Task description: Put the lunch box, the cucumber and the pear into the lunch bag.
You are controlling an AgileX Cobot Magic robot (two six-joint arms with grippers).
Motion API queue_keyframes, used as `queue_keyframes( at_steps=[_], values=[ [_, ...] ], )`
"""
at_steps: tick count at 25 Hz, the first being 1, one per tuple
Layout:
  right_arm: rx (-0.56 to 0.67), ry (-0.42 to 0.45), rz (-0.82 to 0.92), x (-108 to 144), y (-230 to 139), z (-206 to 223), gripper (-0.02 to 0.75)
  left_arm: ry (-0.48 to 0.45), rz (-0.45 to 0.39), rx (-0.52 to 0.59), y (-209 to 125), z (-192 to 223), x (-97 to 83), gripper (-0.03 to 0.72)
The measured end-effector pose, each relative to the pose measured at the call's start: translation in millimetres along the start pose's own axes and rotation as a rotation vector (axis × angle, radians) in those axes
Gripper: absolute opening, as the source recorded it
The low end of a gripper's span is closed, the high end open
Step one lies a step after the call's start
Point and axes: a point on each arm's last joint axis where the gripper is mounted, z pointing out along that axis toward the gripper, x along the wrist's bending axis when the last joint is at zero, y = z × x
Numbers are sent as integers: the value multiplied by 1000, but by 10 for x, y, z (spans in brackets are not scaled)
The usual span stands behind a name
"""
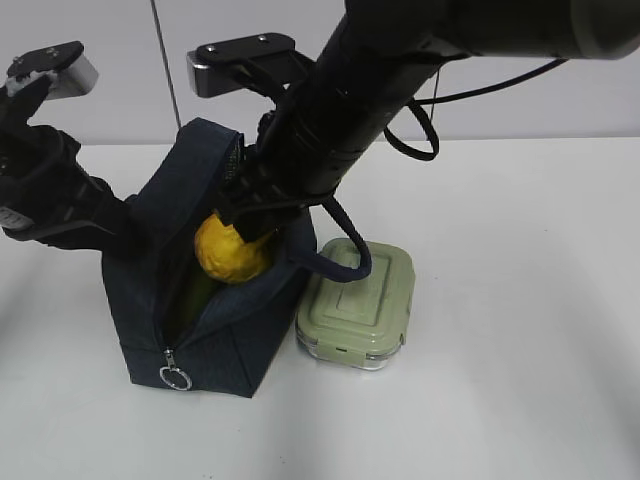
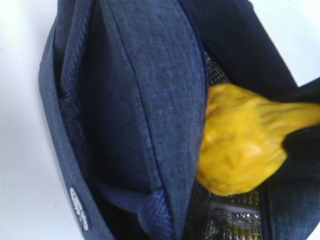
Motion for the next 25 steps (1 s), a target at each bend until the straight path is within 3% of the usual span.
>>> queue_keyframes(
  at_steps=[4, 7, 9, 12, 21, 23, 25],
  values=[
    [20, 1, 3, -20, -20, 90, 153, 0, 0, -1, 1, 0, 0, 2],
    [27, 7, 10, -23, -28, 129, 197, 0, 0, -1, 1, 0, 0, 2],
    [26, 12, 16, -20, -28, 139, 332, 0, 0, -1, 1, 0, 0, 2],
    [-20, 19, 33, -6, 17, 98, 415, 1, 0, -1, 1, 0, 1, 2],
    [-214, -33, 105, -36, 132, -476, 436, 5, 3, -1, 1, 0, 4, 2],
    [-233, -70, 178, -163, 61, -602, 436, 6, 5, 0, 0, 0, 5, 2],
    [-218, -119, 323, -447, -157, -672, 436, 6, 5, 0, 0, 0, 5, 2]
  ],
)
